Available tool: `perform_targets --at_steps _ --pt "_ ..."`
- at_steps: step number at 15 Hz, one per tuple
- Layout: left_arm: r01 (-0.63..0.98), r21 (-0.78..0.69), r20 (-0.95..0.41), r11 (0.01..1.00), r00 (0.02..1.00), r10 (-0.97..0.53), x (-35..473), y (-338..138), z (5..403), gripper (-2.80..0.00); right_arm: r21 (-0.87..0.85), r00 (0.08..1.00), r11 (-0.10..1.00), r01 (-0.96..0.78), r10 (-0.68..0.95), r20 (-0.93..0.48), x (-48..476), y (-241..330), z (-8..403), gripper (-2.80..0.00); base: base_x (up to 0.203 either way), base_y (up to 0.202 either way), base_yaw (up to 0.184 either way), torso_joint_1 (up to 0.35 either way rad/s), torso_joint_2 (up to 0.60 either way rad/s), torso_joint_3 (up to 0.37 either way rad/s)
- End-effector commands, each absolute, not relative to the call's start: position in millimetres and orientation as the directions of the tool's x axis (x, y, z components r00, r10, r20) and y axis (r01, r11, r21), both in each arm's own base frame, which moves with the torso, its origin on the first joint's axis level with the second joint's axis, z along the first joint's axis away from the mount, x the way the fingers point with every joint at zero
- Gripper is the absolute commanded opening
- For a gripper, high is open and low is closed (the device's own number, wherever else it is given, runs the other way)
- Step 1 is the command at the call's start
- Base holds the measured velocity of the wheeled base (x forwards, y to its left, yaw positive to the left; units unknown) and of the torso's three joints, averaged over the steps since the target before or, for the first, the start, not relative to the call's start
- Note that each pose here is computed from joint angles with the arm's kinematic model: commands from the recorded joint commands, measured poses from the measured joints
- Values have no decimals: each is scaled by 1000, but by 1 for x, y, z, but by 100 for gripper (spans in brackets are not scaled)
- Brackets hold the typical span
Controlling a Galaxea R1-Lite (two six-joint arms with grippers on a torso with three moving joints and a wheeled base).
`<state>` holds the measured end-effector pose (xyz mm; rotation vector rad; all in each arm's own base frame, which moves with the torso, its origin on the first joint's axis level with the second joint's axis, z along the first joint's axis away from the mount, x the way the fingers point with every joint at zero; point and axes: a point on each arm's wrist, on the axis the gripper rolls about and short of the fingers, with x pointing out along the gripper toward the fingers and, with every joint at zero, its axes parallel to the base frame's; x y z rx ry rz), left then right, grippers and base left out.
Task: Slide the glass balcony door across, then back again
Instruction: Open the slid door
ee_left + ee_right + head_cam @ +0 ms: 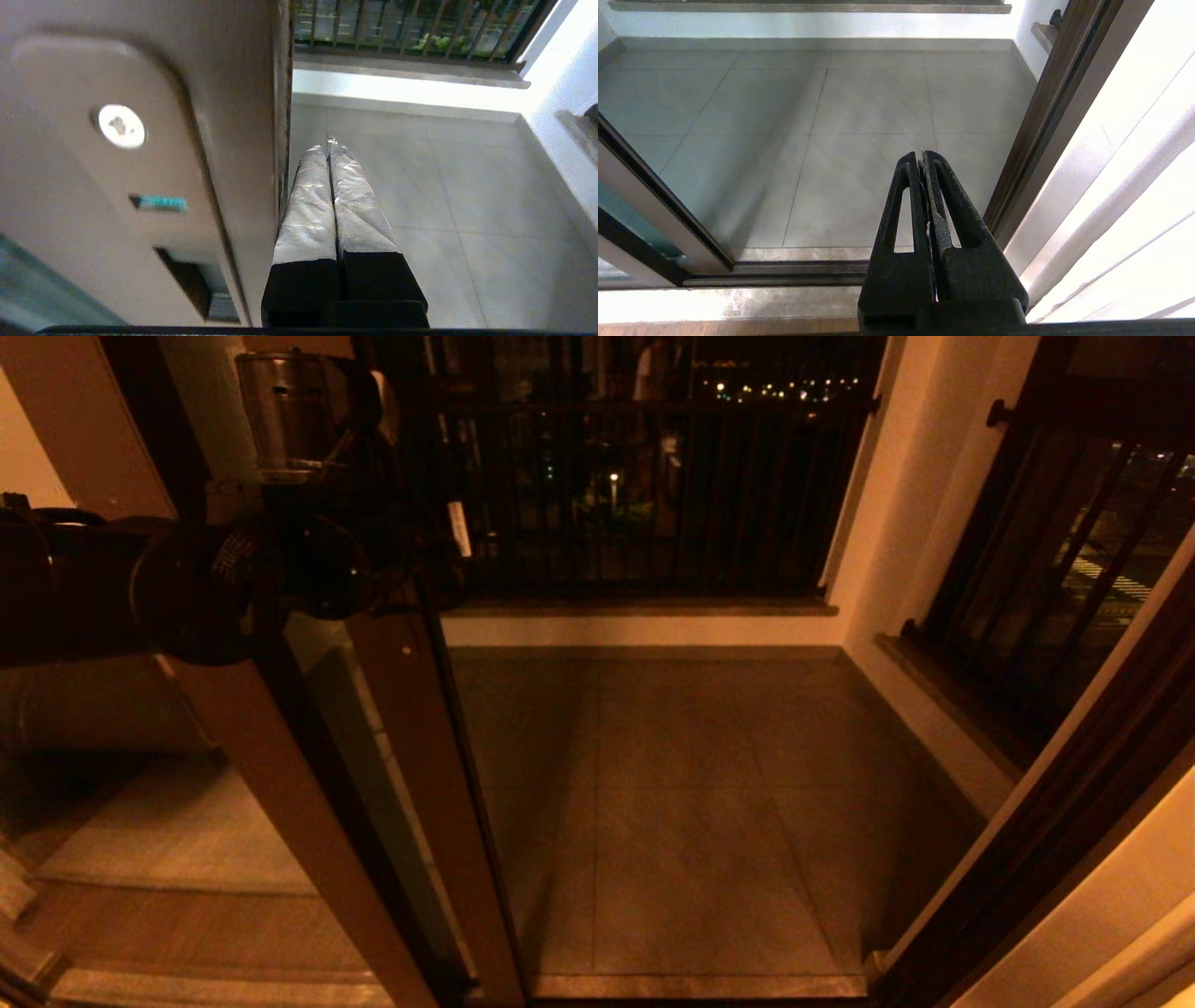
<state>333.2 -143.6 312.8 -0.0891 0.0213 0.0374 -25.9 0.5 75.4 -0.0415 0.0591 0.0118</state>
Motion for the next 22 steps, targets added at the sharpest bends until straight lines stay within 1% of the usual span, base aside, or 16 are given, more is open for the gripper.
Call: perform_targets --at_steps 1,10,14,22 --pt "-51 -90 -22 995 999 50 333 -138 314 -280 -42 998 999 -13 11 -61 -26 0 75 -280 0 0 0 0 0 0" --pt "-104 -97 -8 990 995 104 334 -117 320 -280 -42 998 999 -13 11 -61 -26 0 75 -280 0 0 0 0 0 0" --pt "-112 -86 -30 990 994 110 328 -112 314 -280 -42 998 999 -13 11 -60 -26 0 76 -280 0 0 0 0 0 0" --pt "-145 -90 -23 985 989 143 327 -99 317 -280 -42 998 999 -13 11 -60 -26 0 76 -280 0 0 0 0 0 0"
